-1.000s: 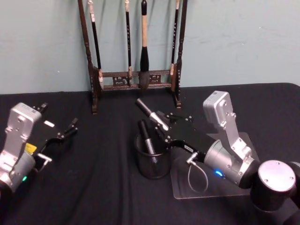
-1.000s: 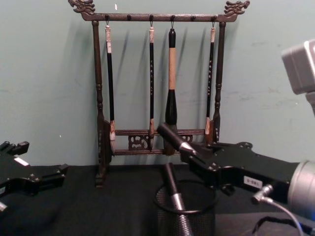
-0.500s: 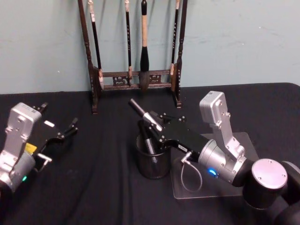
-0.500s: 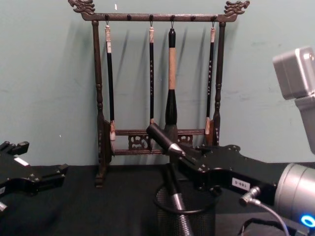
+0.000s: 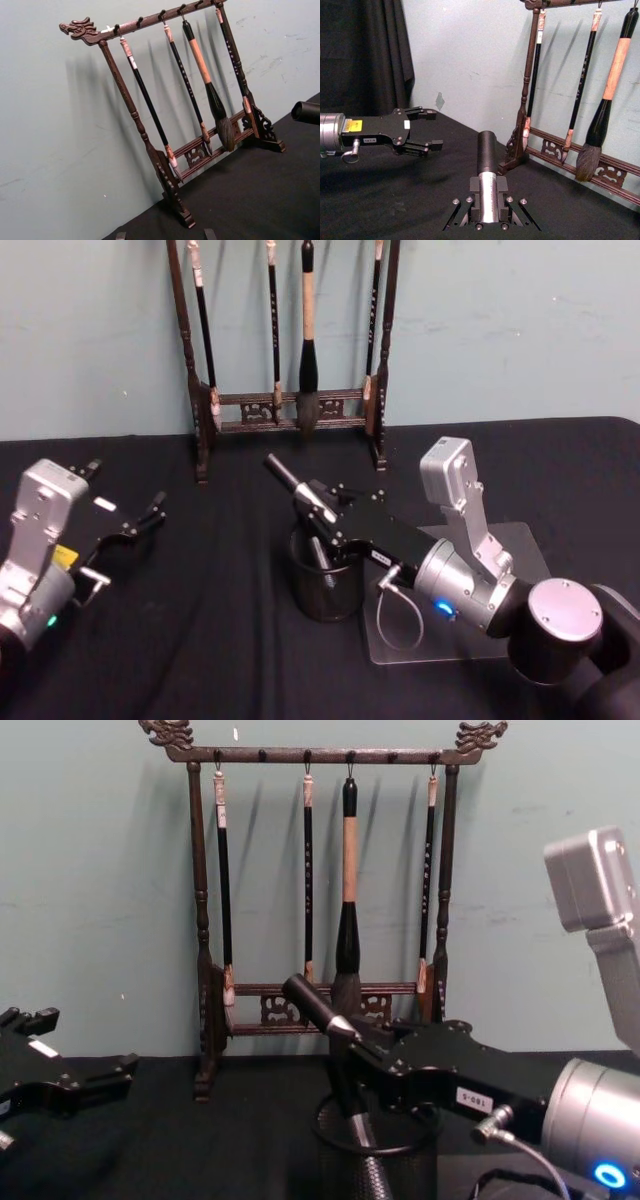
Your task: Pick up the water-based marker from the table and place it into the pen holder.
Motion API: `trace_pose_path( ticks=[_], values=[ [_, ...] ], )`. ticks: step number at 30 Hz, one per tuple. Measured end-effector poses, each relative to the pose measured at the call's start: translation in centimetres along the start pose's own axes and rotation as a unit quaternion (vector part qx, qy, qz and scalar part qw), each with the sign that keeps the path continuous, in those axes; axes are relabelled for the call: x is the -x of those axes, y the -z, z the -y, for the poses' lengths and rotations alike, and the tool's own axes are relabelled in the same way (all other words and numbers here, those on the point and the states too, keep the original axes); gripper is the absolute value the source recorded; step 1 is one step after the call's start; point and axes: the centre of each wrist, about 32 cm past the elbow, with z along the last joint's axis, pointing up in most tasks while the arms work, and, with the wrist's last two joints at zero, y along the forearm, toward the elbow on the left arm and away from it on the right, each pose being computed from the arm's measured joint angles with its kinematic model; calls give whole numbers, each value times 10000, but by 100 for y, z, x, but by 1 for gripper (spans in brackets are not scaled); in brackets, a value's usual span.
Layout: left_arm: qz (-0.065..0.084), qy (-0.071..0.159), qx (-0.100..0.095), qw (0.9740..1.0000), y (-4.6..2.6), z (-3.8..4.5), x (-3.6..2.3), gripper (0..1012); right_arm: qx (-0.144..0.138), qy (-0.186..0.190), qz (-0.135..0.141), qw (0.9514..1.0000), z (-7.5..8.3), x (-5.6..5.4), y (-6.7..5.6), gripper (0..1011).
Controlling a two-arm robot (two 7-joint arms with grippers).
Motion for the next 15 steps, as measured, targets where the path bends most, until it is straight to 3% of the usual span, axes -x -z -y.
trace_pose_path(
  ticks=[15],
  values=[
    [0, 0, 1, 10000, 0, 0, 0, 1009, -173, -61, -193, 9996, -2, -1, 113, 197]
  ],
)
